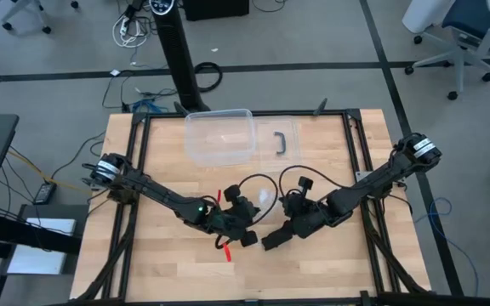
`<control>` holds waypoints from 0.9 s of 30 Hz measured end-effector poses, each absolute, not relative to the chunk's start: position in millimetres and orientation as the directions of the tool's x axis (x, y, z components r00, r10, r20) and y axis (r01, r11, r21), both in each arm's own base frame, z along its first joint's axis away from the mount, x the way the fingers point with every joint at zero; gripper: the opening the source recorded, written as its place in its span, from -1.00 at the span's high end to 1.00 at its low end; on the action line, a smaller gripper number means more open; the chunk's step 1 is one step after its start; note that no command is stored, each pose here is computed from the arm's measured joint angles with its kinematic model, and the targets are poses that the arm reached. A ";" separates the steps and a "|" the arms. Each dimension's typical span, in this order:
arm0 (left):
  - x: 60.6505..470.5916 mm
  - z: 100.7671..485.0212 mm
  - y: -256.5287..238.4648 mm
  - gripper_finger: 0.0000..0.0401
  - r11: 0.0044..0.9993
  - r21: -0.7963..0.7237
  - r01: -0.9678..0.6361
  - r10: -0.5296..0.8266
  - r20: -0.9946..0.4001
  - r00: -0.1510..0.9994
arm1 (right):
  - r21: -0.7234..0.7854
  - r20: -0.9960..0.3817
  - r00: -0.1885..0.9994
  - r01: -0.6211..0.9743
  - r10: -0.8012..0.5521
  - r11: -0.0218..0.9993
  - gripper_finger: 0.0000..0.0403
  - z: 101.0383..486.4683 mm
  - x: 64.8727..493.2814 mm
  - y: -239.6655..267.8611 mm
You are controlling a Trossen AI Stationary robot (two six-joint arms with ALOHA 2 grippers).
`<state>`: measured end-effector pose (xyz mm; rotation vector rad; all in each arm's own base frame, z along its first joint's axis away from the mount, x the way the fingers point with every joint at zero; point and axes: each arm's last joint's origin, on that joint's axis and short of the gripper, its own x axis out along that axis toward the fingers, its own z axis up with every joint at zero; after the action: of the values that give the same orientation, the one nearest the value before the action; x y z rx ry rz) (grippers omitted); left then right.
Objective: Roll bandage
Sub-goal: Open the transparent zip bag
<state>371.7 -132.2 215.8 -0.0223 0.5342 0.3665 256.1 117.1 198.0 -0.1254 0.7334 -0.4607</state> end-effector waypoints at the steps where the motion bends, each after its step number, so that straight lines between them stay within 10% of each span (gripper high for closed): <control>1: 371.5 215.6 -132.1 1.00 0.933 0.064 -0.354 0.337 -0.503 0.796 | -0.269 -0.618 0.647 0.361 -0.448 0.893 1.00 197.8 255.6 117.4; 27: 373.8 216.8 -130.5 1.00 0.942 0.058 -0.330 0.314 -0.500 0.807 | -0.329 -0.545 0.754 0.211 -0.368 0.920 0.81 207.8 266.2 128.5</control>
<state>373.8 -130.5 216.8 -0.0326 0.5294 0.3446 266.2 128.5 207.8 -0.2549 0.6443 -0.3195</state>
